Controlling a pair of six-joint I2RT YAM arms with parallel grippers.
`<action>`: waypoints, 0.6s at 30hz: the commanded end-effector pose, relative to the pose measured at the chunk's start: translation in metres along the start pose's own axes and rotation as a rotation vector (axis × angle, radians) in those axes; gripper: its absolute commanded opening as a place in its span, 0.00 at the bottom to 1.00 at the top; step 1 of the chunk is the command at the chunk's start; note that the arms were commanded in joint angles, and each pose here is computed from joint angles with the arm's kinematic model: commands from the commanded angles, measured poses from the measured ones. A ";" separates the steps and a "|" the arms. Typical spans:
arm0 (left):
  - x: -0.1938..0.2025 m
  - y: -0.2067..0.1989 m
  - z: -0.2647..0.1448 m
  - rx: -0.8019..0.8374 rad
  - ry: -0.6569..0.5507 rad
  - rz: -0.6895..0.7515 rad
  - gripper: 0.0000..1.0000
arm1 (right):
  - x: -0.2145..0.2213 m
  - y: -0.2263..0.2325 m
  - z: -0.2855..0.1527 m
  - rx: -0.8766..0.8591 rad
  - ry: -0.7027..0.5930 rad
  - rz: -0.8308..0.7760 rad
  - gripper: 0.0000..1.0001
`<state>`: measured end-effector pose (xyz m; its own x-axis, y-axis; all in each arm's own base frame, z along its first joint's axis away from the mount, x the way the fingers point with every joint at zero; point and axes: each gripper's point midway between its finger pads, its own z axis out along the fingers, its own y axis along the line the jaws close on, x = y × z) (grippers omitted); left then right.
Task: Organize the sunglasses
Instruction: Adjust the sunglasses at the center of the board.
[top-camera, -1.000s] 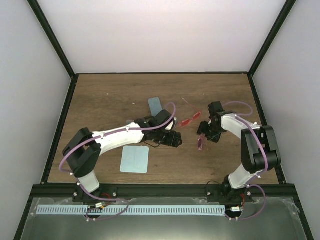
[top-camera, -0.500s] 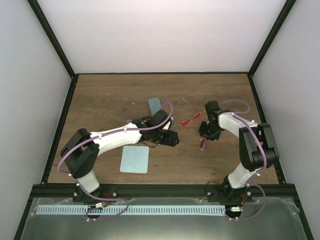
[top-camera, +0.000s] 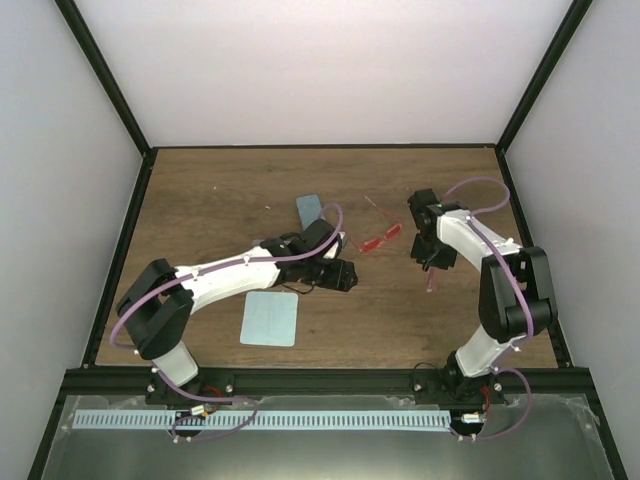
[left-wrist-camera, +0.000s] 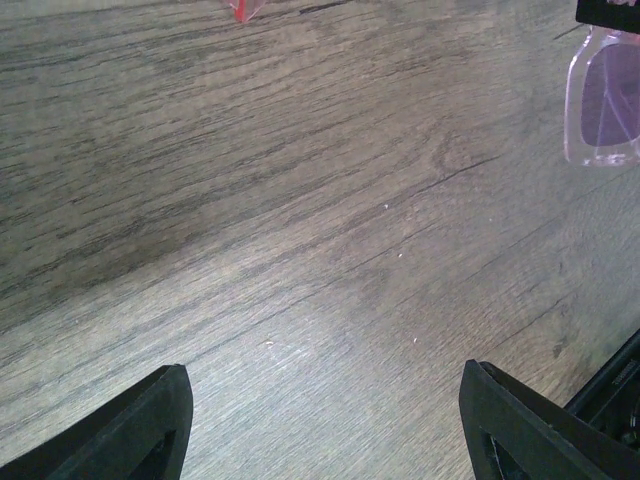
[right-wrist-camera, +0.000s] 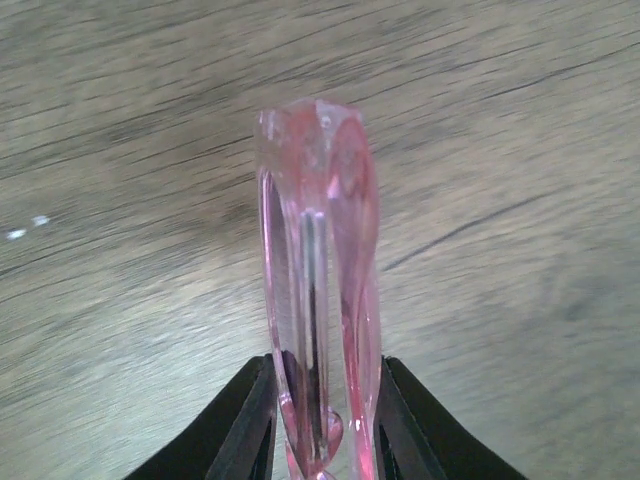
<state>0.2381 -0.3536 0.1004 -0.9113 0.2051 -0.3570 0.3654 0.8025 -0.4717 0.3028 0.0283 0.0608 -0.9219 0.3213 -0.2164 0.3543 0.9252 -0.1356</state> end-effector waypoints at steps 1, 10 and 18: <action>-0.006 -0.003 -0.009 0.015 -0.040 0.009 0.75 | -0.006 -0.037 -0.005 0.299 -0.050 -0.064 0.27; -0.003 0.002 -0.015 0.004 -0.052 0.007 0.75 | -0.002 -0.042 0.004 0.536 -0.069 -0.161 0.27; 0.004 0.007 -0.017 -0.003 -0.048 -0.015 0.75 | 0.011 -0.015 0.015 0.568 -0.043 -0.227 0.46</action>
<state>0.2350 -0.3434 0.1054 -0.9045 0.1899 -0.3818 0.3660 0.8051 -0.4667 0.2838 0.0086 0.0394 -0.9856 0.1192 -0.1196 0.1684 0.7451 -0.6453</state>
